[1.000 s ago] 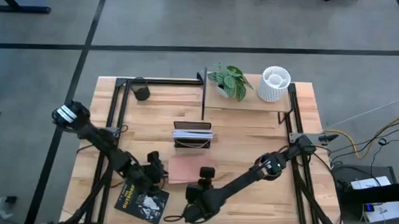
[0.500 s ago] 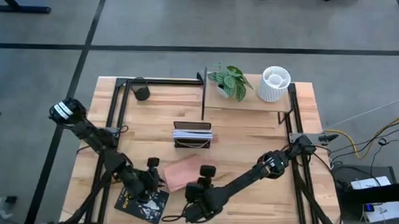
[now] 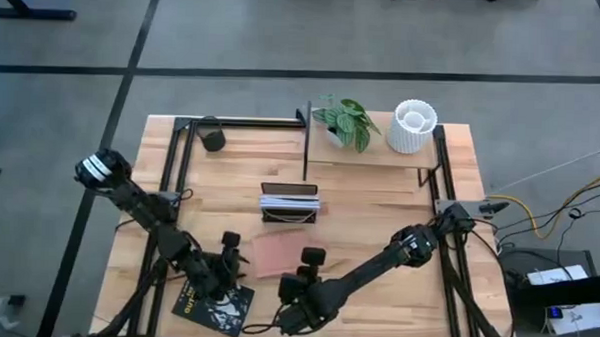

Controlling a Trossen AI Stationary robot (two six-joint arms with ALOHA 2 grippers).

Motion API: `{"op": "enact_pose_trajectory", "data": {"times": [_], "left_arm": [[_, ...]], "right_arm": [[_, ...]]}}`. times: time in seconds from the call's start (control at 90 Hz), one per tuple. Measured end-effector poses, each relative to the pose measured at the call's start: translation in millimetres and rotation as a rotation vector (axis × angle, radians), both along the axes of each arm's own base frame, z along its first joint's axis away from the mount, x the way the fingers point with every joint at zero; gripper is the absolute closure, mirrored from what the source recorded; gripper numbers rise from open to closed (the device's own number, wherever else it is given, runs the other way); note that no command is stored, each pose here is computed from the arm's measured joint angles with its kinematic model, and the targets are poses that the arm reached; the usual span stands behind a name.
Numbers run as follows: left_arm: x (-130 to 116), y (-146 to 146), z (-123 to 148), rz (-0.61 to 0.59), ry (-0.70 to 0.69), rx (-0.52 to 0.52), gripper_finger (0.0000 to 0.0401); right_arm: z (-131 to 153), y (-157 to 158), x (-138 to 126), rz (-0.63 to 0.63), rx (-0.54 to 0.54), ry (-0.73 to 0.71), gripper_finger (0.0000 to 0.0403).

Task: Stock shelves
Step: Put the pink notebook into the black mesh bookshelf

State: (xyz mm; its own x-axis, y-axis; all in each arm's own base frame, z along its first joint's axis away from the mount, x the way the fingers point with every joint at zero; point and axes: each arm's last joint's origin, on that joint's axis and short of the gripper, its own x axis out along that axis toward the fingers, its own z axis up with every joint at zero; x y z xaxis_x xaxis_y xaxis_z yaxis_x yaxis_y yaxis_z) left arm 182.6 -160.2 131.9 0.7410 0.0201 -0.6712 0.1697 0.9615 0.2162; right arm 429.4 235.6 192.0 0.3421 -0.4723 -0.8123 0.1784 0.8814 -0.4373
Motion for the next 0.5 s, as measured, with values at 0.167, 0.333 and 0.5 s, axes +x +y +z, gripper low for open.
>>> {"op": "enact_pose_trajectory", "data": {"times": [0.167, 0.333, 0.5], "left_arm": [[3, -1, -5, 0.031, -0.024, 0.021, 0.0201], [9, 0, -15, 0.095, -0.037, 0.018, 0.0200], [16, 2, -31, 0.155, -0.021, 0.006, 0.0215]], "right_arm": [[-7, -2, -4, 0.048, -0.038, 0.078, 0.0403], [-16, -7, -13, 0.009, -0.054, 0.179, 0.0403], [-40, -11, -22, -0.082, -0.039, 0.243, 0.0378]]}}
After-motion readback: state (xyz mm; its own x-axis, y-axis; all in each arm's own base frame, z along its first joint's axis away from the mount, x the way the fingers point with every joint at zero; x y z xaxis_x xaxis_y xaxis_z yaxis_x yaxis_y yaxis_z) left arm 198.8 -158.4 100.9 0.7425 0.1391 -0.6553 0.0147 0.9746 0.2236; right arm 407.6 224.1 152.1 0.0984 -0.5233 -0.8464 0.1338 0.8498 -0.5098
